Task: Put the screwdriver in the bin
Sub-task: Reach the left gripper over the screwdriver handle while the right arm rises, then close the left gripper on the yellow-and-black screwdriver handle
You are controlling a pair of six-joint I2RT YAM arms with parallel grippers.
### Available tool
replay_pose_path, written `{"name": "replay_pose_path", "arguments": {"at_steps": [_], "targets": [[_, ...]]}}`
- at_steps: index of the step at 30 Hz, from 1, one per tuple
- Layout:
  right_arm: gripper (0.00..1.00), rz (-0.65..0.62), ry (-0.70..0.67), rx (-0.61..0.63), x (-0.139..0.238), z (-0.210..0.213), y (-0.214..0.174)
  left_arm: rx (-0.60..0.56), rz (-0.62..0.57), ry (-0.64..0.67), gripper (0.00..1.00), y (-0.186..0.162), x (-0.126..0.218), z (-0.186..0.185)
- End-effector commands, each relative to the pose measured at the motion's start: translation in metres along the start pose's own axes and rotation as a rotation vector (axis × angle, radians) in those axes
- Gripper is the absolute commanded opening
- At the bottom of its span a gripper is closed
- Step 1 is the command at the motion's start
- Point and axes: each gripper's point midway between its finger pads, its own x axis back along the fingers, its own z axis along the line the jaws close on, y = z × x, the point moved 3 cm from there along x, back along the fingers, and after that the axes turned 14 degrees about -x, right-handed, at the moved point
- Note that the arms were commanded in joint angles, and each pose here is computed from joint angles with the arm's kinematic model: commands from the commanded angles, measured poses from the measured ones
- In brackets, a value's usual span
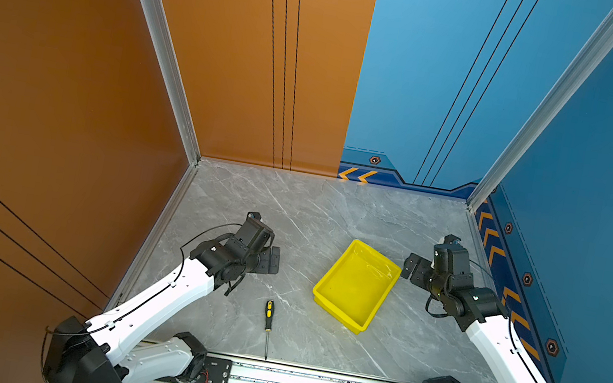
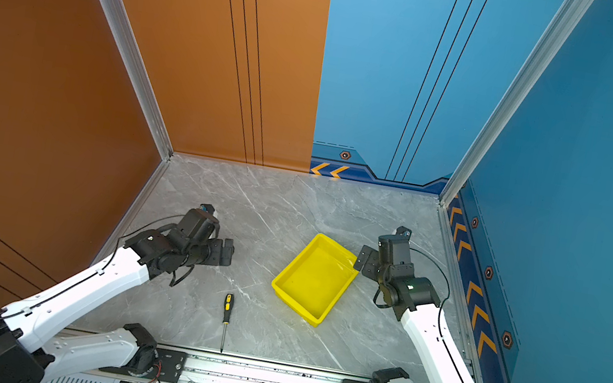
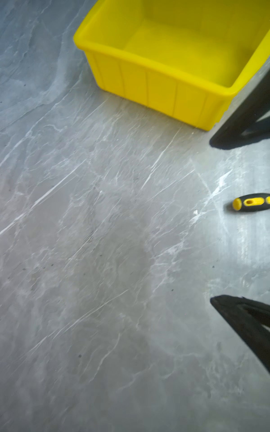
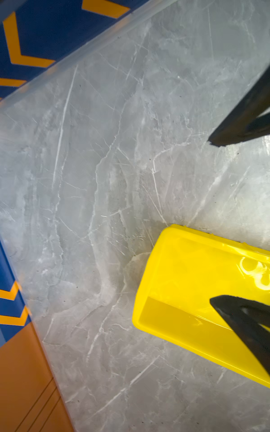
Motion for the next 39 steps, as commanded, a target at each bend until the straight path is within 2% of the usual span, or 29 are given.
{"name": "replay_pose_path", "arguments": {"at_steps": [1,3,12,15,25,39], "targets": [[1.00,0.106,0.055,0.018,0.003,0.008,-0.018,0.041,0.158,0.004,0.98,-0.042,-0.009,-0.009],[1.00,0.120,0.071,0.028,0.006,0.010,-0.022,-0.001,0.192,0.021,0.98,-0.052,-0.016,-0.018],[1.00,0.157,0.090,0.040,0.004,0.014,-0.033,-0.057,0.273,0.024,0.98,-0.084,-0.029,-0.046],[1.00,0.154,0.097,0.048,0.004,0.017,-0.032,-0.040,0.301,0.036,0.96,-0.095,-0.035,-0.048],[1.00,0.158,0.111,0.041,0.001,0.017,-0.035,0.022,0.340,0.016,0.75,-0.124,-0.052,-0.050],[1.00,0.140,0.125,0.048,-0.001,0.025,-0.027,0.029,0.405,0.066,0.49,-0.158,-0.076,-0.042]]}}
